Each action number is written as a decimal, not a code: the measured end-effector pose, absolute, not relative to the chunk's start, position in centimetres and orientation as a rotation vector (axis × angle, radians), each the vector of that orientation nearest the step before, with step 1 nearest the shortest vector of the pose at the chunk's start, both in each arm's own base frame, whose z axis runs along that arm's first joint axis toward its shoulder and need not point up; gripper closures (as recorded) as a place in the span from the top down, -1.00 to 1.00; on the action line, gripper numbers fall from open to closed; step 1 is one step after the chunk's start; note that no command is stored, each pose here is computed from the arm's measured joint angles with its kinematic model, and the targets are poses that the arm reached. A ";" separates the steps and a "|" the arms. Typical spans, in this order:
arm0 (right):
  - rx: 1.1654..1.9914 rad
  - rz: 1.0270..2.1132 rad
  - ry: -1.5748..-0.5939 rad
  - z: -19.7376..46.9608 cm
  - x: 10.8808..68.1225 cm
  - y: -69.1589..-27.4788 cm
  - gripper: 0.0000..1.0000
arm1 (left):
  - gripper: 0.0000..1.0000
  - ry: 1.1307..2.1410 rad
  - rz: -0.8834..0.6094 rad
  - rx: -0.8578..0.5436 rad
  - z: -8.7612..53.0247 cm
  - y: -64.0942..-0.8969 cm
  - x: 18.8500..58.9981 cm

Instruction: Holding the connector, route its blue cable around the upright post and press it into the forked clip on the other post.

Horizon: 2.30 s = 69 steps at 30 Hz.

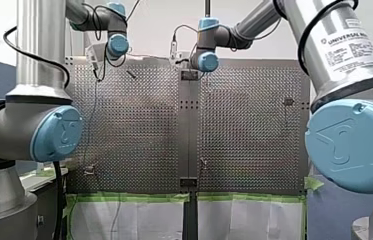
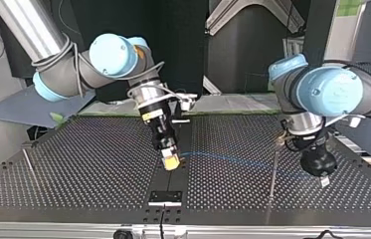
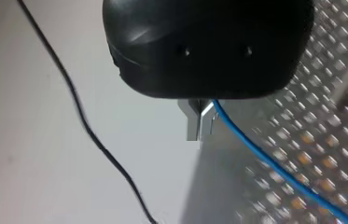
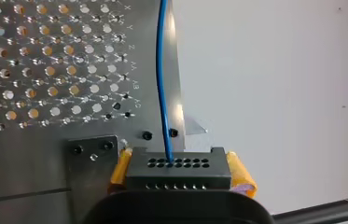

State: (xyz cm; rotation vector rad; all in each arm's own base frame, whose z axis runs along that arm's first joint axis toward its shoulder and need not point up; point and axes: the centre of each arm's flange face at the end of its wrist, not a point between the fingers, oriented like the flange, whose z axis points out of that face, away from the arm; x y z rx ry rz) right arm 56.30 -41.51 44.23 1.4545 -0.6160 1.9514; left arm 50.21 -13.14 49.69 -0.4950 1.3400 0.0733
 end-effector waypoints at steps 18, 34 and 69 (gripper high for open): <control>1.455 1.948 -0.619 42.5 57.7 -43.1 -1.00 | -1.00 1.324 0.023 -0.533 46.2 -6.5 56.3; 1.437 1.909 -0.665 40.6 57.6 -45.1 -1.00 | -1.00 1.353 -0.017 -0.486 45.0 -3.3 58.0; 1.524 1.747 -0.801 35.0 56.6 -47.1 -1.00 | -0.51 1.545 -0.195 -0.285 38.8 -8.5 58.1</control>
